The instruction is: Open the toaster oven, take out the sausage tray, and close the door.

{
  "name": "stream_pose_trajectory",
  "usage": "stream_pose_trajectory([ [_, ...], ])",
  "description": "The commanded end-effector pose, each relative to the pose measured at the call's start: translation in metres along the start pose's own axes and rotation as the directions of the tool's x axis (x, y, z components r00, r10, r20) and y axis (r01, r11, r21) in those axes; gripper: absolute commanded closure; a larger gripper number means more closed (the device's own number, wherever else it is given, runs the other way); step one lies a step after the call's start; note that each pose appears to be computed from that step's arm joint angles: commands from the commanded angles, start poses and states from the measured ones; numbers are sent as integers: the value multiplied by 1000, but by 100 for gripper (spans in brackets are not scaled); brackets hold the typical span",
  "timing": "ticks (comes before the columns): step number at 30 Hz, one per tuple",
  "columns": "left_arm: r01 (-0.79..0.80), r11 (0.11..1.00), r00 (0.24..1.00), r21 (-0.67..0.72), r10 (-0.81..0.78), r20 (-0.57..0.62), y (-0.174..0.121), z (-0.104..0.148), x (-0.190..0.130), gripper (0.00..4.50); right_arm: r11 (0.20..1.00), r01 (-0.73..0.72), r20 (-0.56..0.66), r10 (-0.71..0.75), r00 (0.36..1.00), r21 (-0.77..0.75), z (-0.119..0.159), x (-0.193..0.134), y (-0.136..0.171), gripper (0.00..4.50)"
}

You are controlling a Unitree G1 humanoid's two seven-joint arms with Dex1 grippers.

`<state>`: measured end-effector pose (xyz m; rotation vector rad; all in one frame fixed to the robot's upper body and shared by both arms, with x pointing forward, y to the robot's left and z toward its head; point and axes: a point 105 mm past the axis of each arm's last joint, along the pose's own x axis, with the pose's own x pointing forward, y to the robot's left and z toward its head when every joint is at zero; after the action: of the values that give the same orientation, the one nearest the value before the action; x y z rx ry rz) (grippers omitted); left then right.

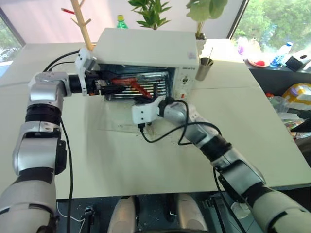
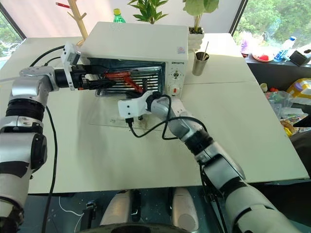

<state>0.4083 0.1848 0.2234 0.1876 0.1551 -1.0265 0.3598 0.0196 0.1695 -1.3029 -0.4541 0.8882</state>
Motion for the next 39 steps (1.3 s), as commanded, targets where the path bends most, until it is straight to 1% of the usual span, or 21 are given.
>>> stream_pose_trajectory([
  [1, -28, 999, 1000, 28, 27, 6, 6, 10, -7, 0, 997, 78, 26, -78, 997, -7, 4, -24, -17, 446],
  [12, -16, 1000, 999, 1, 16, 30, 6, 17, -11, 0, 996, 61, 44, -58, 997, -60, 1, -49, -4, 446],
  [16, -8, 1000, 998, -30, 9, 61, 5, 24, -18, 0, 997, 45, 38, -42, 998, -69, -2, -56, 1, 446],
  [19, 11, 998, 997, -69, -5, 80, 3, 29, -30, 0, 997, 25, 56, -21, 998, -78, 1, -62, 6, 446],
  [22, 51, 989, 995, -139, -39, 89, -4, 29, -55, 0, 996, 5, 71, 1, 997, -86, 2, -73, 9, 446],
  [27, 84, 962, 993, -261, -58, 107, -22, 28, -85, 0, 995, -24, 93, 34, 995, -101, 4, -86, 15, 446],
  [29, 76, 931, 993, -356, -40, 108, -32, 19, -100, 0, 991, -37, 111, 51, 993, -129, 4, -93, 17, 446],
  [31, 73, 895, 993, -441, -23, 117, -42, 14, -109, 0, 988, -38, 121, 57, 991, -149, 4, -98, 17, 446],
  [33, 89, 832, 992, -548, -24, 124, -60, -3, -115, 0, 987, -28, 143, 51, 988, -158, 5, -103, 16, 446],
  [35, 89, 781, 992, -619, -10, 129, -74, -17, -117, 0, 984, -23, 160, 52, 986, -178, 6, -106, 15, 446],
  [37, 82, 667, 985, -741, 61, 164, -75, -28, -117, 0, 982, -19, 176, 53, 983, -186, 8, -108, 15, 446],
  [38, 78, 619, 982, -782, 86, 166, -76, -37, -117, 0, 981, -18, 185, 54, 981, -191, 9, -109, 15, 446],
  [39, 81, 589, 980, -804, 100, 172, -80, -45, -115, 0, 980, -17, 193, 56, 980, -196, 10, -110, 14, 446],
])
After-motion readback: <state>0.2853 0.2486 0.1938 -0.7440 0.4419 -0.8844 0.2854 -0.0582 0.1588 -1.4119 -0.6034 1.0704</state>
